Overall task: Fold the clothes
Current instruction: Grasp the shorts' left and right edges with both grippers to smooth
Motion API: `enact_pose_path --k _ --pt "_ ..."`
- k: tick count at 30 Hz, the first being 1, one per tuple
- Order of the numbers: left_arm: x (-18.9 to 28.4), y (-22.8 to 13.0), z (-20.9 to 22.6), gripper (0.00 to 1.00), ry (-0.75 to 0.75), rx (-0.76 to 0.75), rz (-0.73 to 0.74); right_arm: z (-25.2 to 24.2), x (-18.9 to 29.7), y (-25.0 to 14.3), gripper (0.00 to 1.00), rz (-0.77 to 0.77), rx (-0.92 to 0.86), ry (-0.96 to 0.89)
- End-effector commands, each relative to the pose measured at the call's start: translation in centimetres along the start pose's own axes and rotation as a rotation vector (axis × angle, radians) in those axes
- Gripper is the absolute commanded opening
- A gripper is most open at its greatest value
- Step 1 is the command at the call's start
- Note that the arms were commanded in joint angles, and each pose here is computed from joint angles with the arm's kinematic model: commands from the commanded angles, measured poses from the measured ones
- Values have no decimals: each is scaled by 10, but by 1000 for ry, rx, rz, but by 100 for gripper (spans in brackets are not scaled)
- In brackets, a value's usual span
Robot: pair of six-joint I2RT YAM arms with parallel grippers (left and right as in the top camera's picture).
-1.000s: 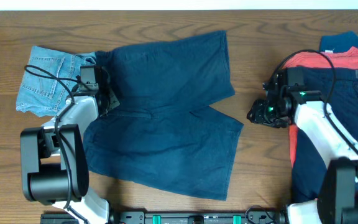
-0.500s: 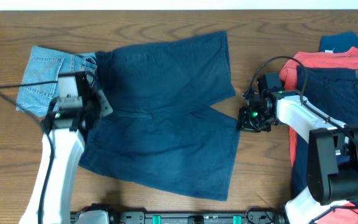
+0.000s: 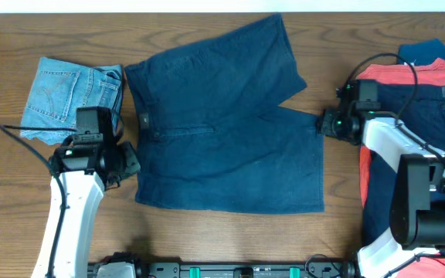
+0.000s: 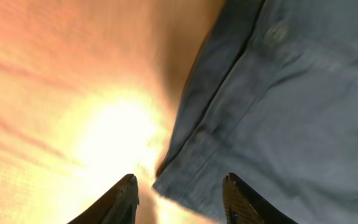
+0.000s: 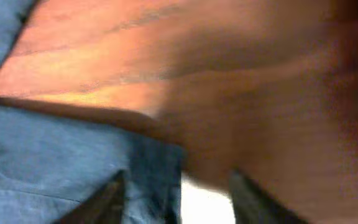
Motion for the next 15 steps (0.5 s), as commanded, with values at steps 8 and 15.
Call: enact_pose_path --k 8,15 --pt "-41 -33 0 47 -37 45 281 10 71 -6 63 42 -12 191" --pt "-76 -52 -1 43 -88 68 347 8 106 -29 62 113 -56 157"
Point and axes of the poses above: each gripper's point midway between its finger pads, its own x axis back along the fingers, its own z axis along the line the jaws close on, y = z × x, the point moved 10 cm from there along x, back along the fingers, and after that the axes turned 11 degrees about -x, right-handed, at the moved point
